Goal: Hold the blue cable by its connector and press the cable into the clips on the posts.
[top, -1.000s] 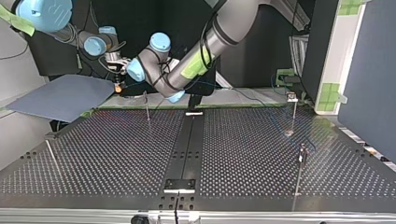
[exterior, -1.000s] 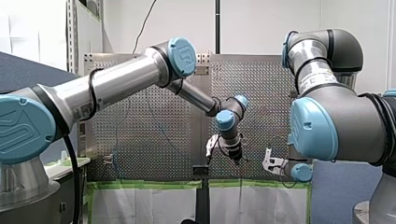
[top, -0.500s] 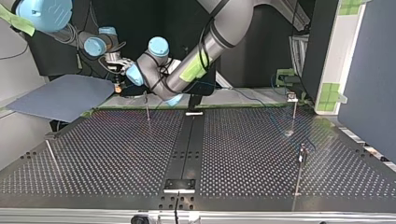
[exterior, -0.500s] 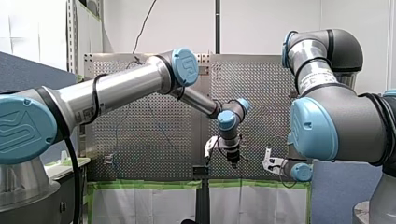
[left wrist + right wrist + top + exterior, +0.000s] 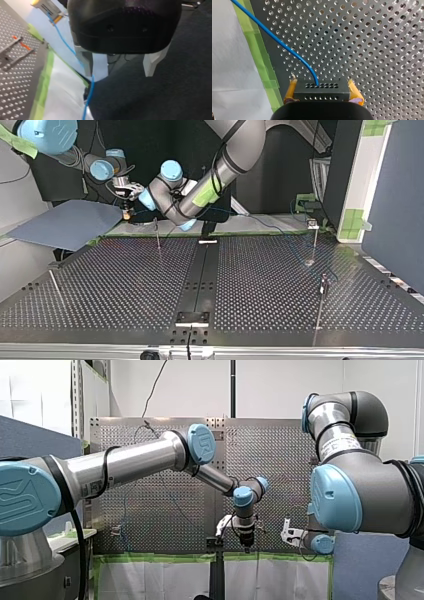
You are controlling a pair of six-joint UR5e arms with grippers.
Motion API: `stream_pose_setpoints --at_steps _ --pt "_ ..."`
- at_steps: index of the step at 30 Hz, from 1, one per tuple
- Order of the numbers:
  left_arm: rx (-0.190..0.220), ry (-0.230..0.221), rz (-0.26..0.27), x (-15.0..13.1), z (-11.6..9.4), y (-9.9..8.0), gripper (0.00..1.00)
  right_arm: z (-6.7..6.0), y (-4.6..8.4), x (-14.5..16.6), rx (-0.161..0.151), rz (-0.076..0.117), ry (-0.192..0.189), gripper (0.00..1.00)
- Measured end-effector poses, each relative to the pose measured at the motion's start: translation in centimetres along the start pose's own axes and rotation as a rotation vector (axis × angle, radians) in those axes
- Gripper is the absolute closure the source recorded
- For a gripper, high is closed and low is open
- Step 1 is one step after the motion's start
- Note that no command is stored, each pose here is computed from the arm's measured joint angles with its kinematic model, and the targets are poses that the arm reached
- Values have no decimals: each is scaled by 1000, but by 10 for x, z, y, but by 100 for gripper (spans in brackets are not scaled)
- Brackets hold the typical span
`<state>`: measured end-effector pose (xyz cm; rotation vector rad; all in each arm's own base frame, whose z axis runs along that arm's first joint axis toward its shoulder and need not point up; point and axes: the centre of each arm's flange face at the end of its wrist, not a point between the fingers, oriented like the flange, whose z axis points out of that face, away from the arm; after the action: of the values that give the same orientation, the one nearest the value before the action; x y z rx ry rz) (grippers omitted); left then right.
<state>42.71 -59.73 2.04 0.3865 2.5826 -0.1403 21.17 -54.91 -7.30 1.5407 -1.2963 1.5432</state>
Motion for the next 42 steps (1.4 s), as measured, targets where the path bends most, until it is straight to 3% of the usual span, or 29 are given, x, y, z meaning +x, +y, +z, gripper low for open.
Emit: stream_pose_setpoints --at_steps 10,21,32,42 --pt "12 47 -3 -11 -14 -1 0 0 0 0 2 0 1 100" --pt "4 100 -62 -26 -24 10 0 1 -2 0 4 -1 -3 100" --pt "57 22 -182 -42 -18 7 0 1 -4 0 8 -2 -4 100" --pt "56 -56 -260 -45 -9 5 0 1 -4 0 9 -2 -2 100"
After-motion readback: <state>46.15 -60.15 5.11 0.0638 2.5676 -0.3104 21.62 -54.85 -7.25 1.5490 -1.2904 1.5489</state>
